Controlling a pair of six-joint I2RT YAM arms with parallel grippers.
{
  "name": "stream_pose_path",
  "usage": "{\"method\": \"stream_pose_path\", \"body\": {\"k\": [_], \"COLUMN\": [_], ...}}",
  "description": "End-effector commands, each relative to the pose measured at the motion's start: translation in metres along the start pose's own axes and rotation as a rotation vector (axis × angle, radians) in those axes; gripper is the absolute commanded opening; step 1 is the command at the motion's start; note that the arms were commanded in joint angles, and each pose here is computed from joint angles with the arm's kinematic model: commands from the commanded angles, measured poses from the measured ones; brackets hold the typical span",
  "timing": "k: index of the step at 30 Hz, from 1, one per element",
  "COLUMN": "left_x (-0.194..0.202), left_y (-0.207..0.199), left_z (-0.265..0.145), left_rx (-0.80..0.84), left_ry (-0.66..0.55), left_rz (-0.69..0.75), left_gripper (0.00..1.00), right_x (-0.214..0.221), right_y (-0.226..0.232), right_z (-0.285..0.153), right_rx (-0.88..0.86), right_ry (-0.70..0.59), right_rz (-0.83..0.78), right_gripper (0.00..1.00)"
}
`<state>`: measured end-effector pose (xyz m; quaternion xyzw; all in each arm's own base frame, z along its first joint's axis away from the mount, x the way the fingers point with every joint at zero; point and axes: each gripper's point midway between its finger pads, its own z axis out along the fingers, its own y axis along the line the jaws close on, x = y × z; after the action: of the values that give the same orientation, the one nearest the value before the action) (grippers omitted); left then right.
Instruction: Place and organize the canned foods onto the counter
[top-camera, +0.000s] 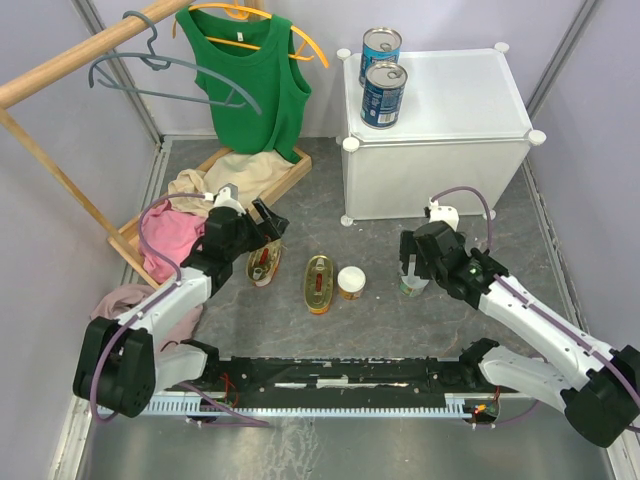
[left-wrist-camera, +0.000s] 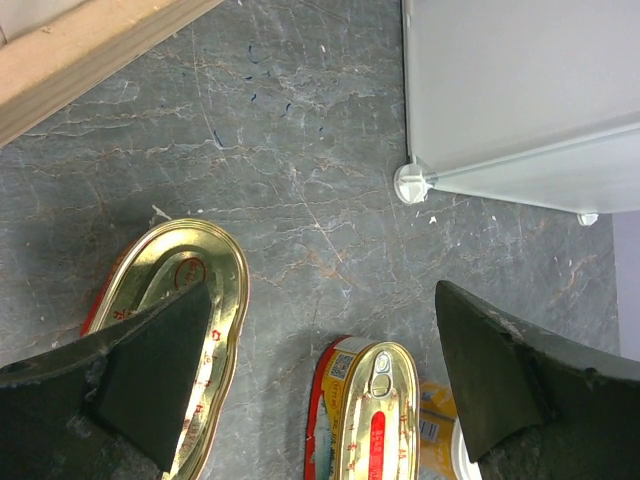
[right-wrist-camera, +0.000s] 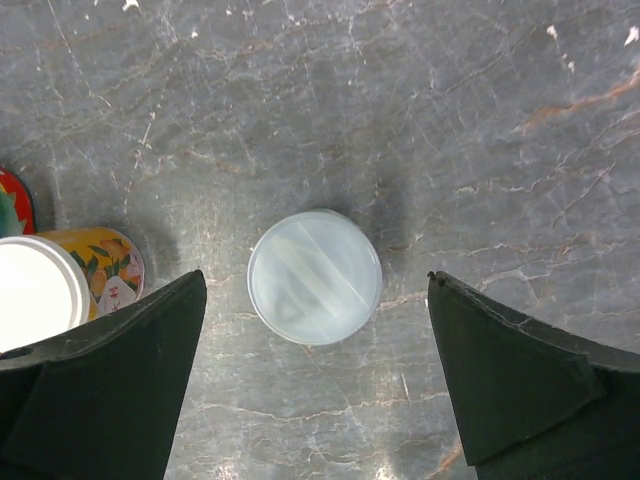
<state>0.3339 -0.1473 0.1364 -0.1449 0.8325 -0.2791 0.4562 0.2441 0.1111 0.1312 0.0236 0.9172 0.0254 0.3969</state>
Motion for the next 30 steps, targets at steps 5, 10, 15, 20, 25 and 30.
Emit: {"method": "stream_pose_path", "body": {"k": [5, 10, 15, 20, 25, 30], "left_x": [-0.021, -0.022, -0.023, -0.022, -0.017, -0.015], "left_y": [-0.023, -0.023, -0.025, -0.024, -0.020, -0.019], "left_z": [0.004, 0.005, 0.006, 0.006, 0.007, 0.007], "left_rx": [0.064, 0.063, 0.067, 0.065, 0.061, 0.060], "left_ry": [-0.054, -0.054, -0.054, -0.051, -0.045, -0.042], "left_rz": [-0.022, -0.023, -0.022, -0.022, -0.025, -0.030], "left_gripper": [0.99, 0.99, 0.99, 0.99, 0.99, 0.99], "right_x": [0.017, 0.027, 0.036, 0.044, 0.045, 0.046], "right_y": [0.006, 0.006, 0.007, 0.007, 0.006, 0.004], "right_z": [0.002, 0.007, 0.014, 0.023, 0.028, 0.033], "right_rx": [-0.038, -0.031, -0.031, -0.017, -0.006, 0.007], "right_ry": [0.038, 0.068, 0.090, 0.113, 0.102, 0.097], "right_rz": [0.056, 0.052, 0.048, 0.037, 0.039, 0.035], "right_gripper": [0.99, 0.99, 0.99, 0.99, 0.99, 1.00]}}
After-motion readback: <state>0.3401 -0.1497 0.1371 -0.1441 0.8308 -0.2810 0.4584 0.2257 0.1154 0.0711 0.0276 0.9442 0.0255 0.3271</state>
